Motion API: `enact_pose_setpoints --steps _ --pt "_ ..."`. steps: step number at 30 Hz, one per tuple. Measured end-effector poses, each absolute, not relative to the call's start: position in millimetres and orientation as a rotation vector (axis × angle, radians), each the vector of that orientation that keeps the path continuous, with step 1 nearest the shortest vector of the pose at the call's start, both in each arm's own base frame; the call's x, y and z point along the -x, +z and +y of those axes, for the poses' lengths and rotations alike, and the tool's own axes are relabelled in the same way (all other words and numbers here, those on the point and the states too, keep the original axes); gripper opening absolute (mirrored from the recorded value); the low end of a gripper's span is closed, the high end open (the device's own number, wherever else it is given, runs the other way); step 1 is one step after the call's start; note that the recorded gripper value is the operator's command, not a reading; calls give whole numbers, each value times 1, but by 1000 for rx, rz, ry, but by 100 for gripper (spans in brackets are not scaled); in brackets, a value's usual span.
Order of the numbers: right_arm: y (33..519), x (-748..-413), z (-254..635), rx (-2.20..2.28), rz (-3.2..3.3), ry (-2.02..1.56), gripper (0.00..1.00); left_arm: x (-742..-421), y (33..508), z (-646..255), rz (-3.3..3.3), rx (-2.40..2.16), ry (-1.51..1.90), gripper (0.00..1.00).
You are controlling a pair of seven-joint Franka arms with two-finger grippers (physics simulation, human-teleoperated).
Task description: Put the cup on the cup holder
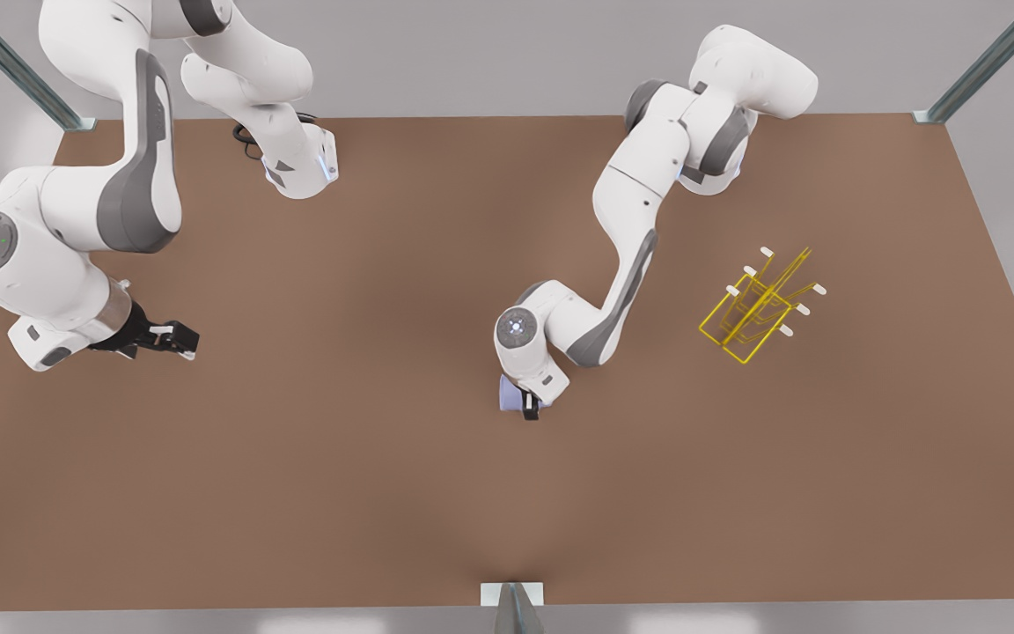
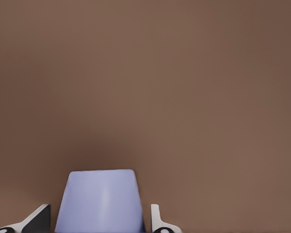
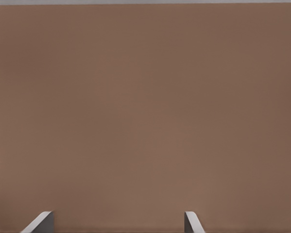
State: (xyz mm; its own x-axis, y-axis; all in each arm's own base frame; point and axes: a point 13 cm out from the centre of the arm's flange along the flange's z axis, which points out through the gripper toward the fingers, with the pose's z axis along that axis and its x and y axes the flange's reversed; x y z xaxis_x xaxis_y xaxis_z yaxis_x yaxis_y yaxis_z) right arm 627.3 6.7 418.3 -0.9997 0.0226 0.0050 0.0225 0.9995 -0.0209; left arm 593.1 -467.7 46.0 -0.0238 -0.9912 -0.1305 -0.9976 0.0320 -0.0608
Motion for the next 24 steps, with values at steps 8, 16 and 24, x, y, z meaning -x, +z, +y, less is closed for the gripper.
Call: enact_pose_setpoints --steps 8,16,24 --pt "418 -625 11 15 -3128 14 100 -596 48 -469 2150 2093 56 78" --pt "418 -624 11 2 -3125 13 100 -654 166 -420 2063 2199 -61 81" --pt "419 -621 5 8 -3113 18 100 -643 242 -321 1996 1923 341 82"
